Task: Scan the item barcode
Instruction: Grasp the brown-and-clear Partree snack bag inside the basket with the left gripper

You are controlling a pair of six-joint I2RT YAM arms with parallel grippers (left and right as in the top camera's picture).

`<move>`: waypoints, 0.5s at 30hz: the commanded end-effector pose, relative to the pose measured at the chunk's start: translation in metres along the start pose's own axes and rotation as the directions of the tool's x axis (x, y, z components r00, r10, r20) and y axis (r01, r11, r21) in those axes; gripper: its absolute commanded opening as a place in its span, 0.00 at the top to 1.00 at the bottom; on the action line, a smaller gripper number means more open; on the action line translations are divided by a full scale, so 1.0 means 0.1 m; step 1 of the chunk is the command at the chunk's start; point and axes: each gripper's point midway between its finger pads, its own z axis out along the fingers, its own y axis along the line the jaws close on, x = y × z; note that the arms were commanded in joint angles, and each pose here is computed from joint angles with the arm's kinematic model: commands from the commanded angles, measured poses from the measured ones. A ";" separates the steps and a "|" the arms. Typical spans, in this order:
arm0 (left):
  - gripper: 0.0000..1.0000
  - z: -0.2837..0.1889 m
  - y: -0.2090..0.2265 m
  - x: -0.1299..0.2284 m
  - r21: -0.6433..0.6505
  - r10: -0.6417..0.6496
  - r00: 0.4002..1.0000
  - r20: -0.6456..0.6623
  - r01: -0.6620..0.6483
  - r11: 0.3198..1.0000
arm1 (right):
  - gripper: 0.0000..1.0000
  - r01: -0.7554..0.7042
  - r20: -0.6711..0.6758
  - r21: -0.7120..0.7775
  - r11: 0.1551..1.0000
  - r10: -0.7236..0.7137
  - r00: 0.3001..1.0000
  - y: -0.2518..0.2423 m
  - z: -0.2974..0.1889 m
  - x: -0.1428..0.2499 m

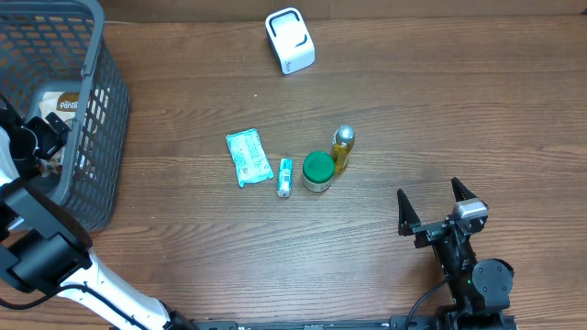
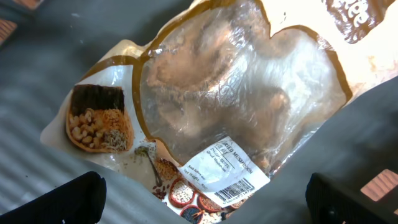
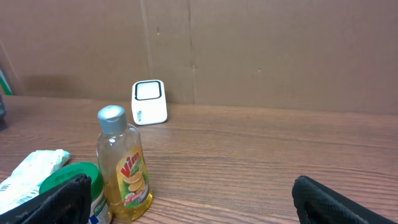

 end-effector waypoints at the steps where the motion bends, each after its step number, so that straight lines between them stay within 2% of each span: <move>1: 0.00 -0.02 0.10 -0.02 -0.041 -0.031 0.999 0.020 0.032 0.999 | 0.00 0.004 0.001 0.011 1.000 -0.004 1.000 -0.02 0.00 0.02; 4: 0.00 0.07 0.16 -0.06 -0.073 -0.037 0.999 0.033 0.040 0.997 | 0.00 0.004 0.001 0.011 1.000 -0.004 1.000 -0.02 0.00 0.03; 9: 0.00 0.13 0.15 -0.16 -0.046 -0.038 0.996 0.076 0.042 0.998 | 0.00 0.004 0.001 0.011 1.000 -0.004 1.000 -0.02 0.00 0.02; 15: 0.00 0.37 0.24 -0.06 -0.074 -0.039 0.996 0.078 0.045 0.996 | 0.00 0.004 0.001 0.011 1.000 -0.004 1.000 -0.02 0.00 0.02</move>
